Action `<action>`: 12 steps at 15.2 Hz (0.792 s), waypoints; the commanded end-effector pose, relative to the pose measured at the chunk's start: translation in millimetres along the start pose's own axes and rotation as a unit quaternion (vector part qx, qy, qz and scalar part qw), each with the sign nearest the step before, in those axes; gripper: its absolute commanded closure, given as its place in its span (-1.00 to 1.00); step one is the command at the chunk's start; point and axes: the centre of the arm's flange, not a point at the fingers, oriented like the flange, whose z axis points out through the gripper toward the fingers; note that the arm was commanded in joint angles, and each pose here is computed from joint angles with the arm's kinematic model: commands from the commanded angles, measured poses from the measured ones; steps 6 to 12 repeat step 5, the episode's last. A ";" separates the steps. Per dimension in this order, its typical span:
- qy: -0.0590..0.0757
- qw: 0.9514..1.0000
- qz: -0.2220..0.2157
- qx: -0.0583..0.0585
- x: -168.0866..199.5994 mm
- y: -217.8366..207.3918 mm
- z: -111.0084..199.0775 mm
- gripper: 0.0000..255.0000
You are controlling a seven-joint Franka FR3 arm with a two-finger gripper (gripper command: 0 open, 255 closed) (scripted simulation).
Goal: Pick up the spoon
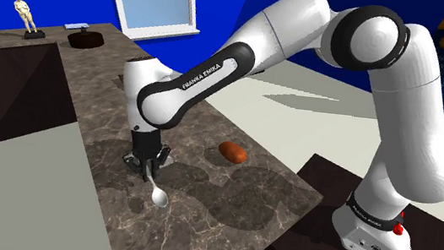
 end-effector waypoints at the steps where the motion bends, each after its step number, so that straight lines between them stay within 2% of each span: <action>1: 0.000 1.000 0.000 0.000 -1.2 -1.0 -10.6 1.00; 3: 0.000 1.000 0.000 0.000 -2.7 -2.6 -20.9 1.00; 12: 0.000 1.000 0.000 0.000 -2.8 -2.7 -21.7 1.00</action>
